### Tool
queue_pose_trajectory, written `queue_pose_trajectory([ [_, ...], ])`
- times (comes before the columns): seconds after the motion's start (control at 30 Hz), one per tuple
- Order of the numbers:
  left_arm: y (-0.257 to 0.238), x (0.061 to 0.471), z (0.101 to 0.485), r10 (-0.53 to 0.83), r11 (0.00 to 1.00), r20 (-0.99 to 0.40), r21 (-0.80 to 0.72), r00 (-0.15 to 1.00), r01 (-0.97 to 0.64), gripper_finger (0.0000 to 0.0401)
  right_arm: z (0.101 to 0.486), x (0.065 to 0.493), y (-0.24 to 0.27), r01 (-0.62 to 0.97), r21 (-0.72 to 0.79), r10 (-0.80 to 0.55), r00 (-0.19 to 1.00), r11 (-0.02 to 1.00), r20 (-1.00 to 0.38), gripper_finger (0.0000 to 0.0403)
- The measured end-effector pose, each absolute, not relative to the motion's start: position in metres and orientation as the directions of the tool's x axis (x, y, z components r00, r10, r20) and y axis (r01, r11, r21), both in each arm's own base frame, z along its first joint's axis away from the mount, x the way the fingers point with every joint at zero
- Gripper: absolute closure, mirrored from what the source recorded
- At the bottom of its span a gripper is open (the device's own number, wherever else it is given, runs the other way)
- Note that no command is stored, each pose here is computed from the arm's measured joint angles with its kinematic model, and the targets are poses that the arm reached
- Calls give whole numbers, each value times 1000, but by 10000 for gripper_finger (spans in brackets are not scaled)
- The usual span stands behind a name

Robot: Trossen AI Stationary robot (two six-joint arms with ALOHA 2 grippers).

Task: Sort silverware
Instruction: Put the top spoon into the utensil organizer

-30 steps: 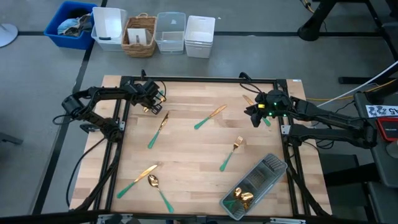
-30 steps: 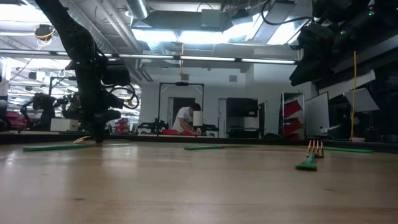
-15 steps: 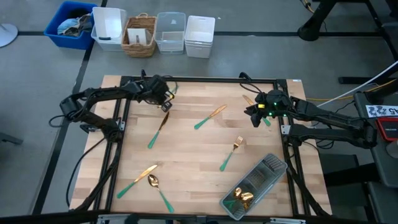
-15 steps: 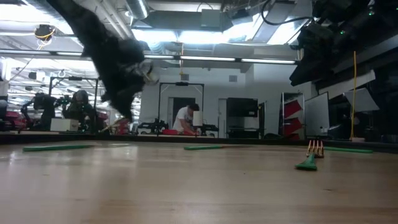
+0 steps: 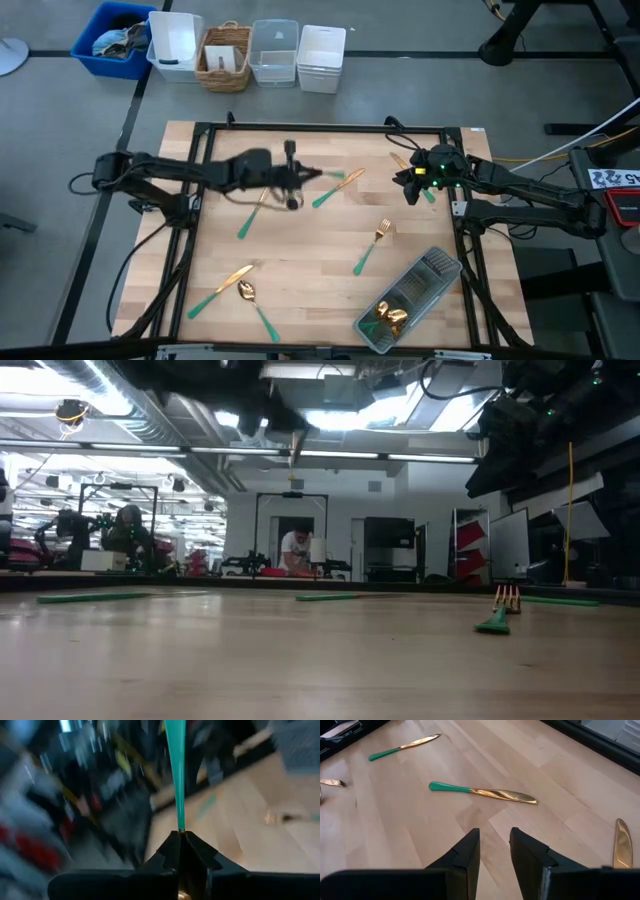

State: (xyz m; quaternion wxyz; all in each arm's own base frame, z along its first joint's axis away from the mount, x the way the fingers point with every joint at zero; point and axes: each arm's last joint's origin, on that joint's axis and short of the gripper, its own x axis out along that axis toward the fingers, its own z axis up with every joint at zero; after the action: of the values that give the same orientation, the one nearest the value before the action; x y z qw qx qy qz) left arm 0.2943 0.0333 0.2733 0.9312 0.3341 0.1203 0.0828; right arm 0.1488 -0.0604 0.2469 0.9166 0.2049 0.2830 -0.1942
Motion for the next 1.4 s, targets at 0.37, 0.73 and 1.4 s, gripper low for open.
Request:
queue_pose_trajectory([
  [0.37, -57, 298, 296, -35, 262, 137, 957, 990, -123, 398, 248, 150, -58, 404, 317, -157, 795, 858, -586, 295],
  [0.73, -106, 342, 279, -144, -435, 119, 884, 982, -171, 395, 252, 153, -56, 291, 384, -47, 844, 876, -534, 295],
  [1.4, -171, 401, 257, -321, -618, 97, 733, 942, -286, 396, 253, 154, -56, 278, 361, -54, 851, 890, -522, 295],
])
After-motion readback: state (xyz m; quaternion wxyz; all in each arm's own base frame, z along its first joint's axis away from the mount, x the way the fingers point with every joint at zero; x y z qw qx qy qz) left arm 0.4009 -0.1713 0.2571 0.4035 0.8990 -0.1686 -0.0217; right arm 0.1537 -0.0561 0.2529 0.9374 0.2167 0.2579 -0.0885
